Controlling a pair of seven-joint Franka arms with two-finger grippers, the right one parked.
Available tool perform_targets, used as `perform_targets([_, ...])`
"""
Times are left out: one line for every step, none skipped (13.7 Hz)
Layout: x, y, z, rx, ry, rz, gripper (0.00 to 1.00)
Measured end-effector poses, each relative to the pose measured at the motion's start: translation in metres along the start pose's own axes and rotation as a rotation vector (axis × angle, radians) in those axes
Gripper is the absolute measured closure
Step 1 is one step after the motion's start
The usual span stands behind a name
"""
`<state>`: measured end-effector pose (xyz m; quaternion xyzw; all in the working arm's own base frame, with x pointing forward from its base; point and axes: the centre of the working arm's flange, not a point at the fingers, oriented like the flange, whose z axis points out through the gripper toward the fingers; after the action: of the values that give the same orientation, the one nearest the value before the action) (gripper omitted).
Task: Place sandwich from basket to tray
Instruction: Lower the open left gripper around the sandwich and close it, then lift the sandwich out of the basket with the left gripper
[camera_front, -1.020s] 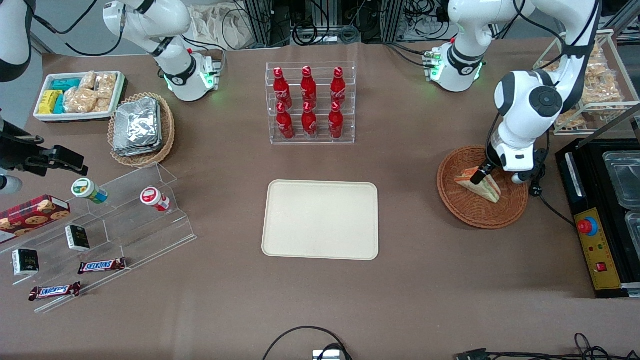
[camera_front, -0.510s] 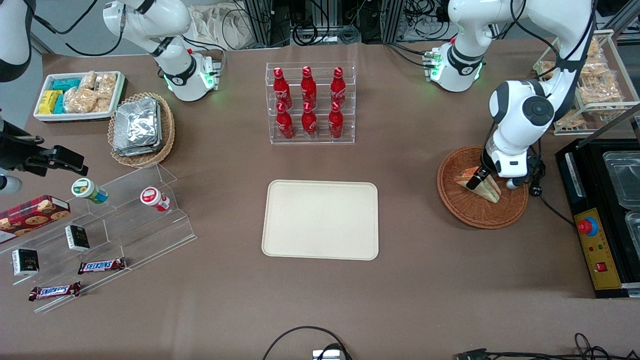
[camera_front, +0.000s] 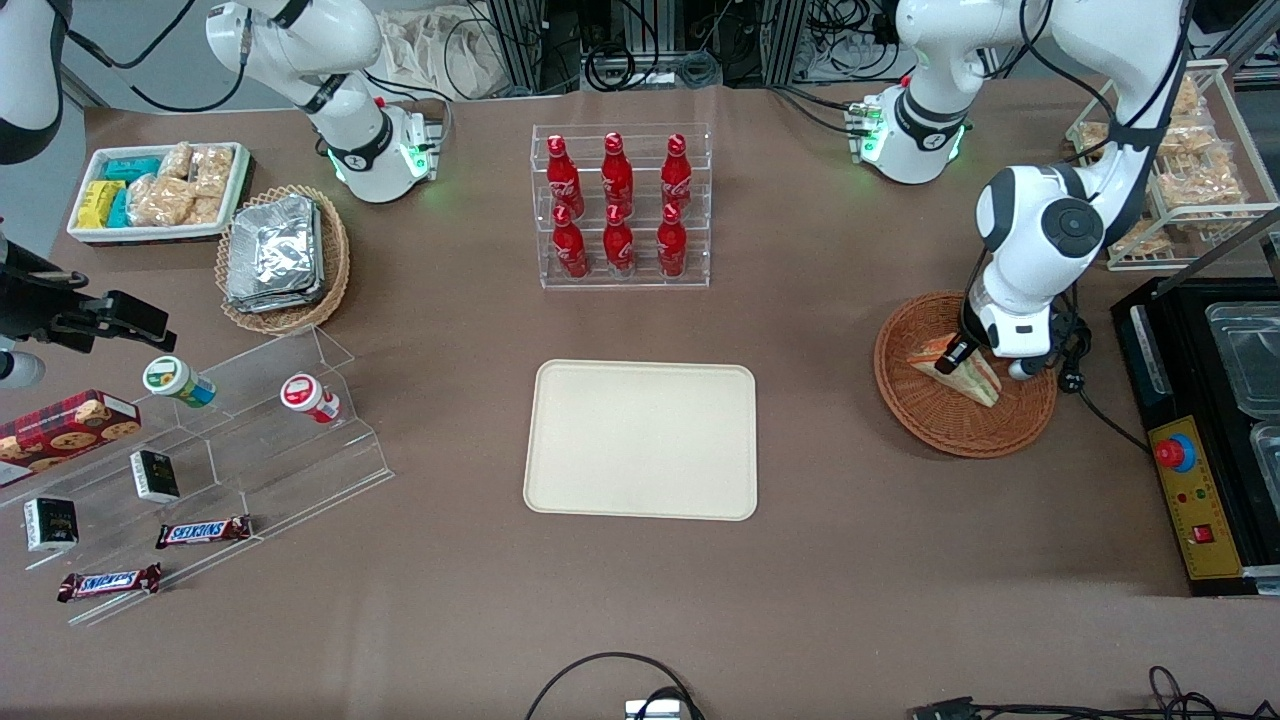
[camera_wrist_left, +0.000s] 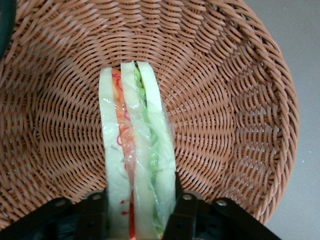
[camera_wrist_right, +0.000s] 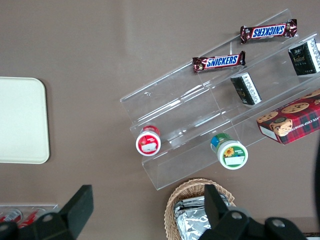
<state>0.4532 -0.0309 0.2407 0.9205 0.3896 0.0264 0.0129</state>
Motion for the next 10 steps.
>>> perform_targets([0.000,0.000,0.000,0.001,0.002,0.007,0.70])
perform_targets([0.000,0.000,0.000,0.004,0.006,0.017,0.73])
perform_targets([-0.001,0.001,0.000,0.005,0.008,0.022,0.73])
perform_targets([-0.001,0.001,0.000,0.006,0.009,0.026,0.76])
perform_targets([-0.001,0.001,0.000,0.006,0.011,0.029,0.80])
perform_targets([-0.001,0.001,-0.001,0.005,0.014,0.037,0.80])
perform_targets([-0.001,0.002,-0.004,0.003,0.018,0.052,0.80])
perform_targets([0.000,0.003,-0.007,0.002,0.022,0.073,0.81])
perform_targets([0.000,0.004,-0.013,0.006,0.023,0.097,0.83])
perform_targets([0.000,0.004,-0.020,0.014,0.023,0.126,0.84])
